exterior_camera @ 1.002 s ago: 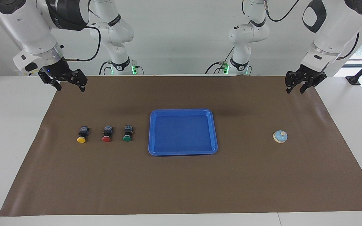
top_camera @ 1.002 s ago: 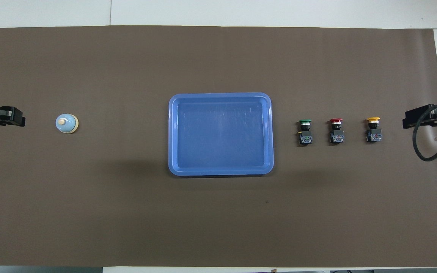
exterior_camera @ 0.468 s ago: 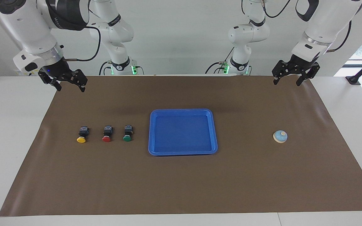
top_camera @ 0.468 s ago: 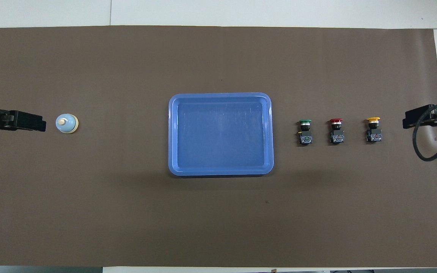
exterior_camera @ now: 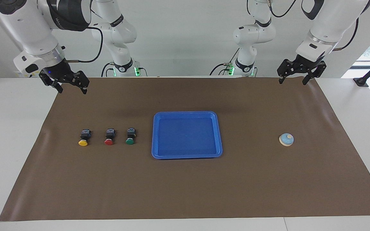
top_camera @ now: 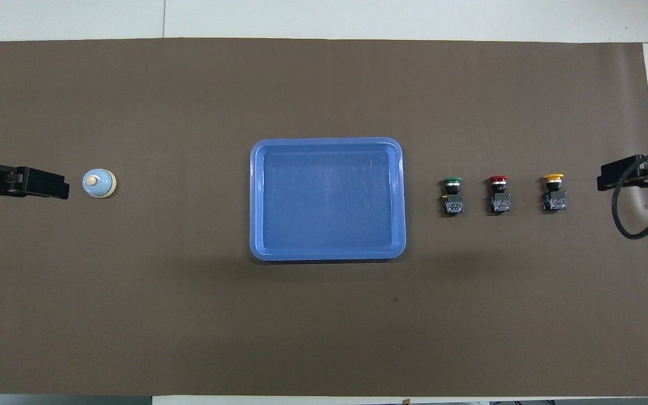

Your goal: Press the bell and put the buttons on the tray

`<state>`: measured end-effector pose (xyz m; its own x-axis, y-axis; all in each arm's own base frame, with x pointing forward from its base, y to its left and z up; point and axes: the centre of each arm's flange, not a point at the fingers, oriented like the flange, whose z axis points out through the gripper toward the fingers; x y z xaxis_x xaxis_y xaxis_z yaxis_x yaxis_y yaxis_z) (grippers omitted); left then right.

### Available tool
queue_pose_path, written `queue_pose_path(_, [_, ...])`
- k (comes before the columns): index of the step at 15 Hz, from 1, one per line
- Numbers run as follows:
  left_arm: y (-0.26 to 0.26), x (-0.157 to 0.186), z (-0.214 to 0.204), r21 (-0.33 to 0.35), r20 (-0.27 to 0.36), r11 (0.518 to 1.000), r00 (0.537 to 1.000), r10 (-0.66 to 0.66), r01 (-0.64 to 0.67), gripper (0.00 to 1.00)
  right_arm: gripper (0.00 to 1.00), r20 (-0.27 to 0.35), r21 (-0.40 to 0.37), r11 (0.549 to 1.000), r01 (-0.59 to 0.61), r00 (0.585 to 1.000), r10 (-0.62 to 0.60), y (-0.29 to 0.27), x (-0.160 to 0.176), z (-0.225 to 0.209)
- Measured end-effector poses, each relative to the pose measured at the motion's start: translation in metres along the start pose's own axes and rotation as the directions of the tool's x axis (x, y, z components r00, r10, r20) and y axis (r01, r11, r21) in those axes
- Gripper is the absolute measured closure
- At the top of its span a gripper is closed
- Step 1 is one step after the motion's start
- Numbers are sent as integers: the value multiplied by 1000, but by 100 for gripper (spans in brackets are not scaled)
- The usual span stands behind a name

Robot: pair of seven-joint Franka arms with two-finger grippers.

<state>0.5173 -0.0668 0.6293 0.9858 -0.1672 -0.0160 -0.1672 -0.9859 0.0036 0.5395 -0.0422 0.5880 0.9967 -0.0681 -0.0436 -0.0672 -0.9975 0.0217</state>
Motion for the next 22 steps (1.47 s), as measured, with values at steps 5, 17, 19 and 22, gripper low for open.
queue_pose_path(5, [14,3,5,-5,10,1000,999,30,-30,0,0,0,0,1000,0,1000,0,0,0,0])
queue_pose_path(17, [14,8,16,-9,43,999,999,33,-32,0,0,0,0,1000,0,1000,0,0,0,0])
queue_pose_path(19, [12,8,16,-9,43,1000,999,30,-30,0,0,0,0,1000,0,1000,0,0,0,0])
queue_pose_path(22, [12,8,16,-9,43,1000,999,29,-29,0,0,0,0,1000,0,1000,0,0,0,0])
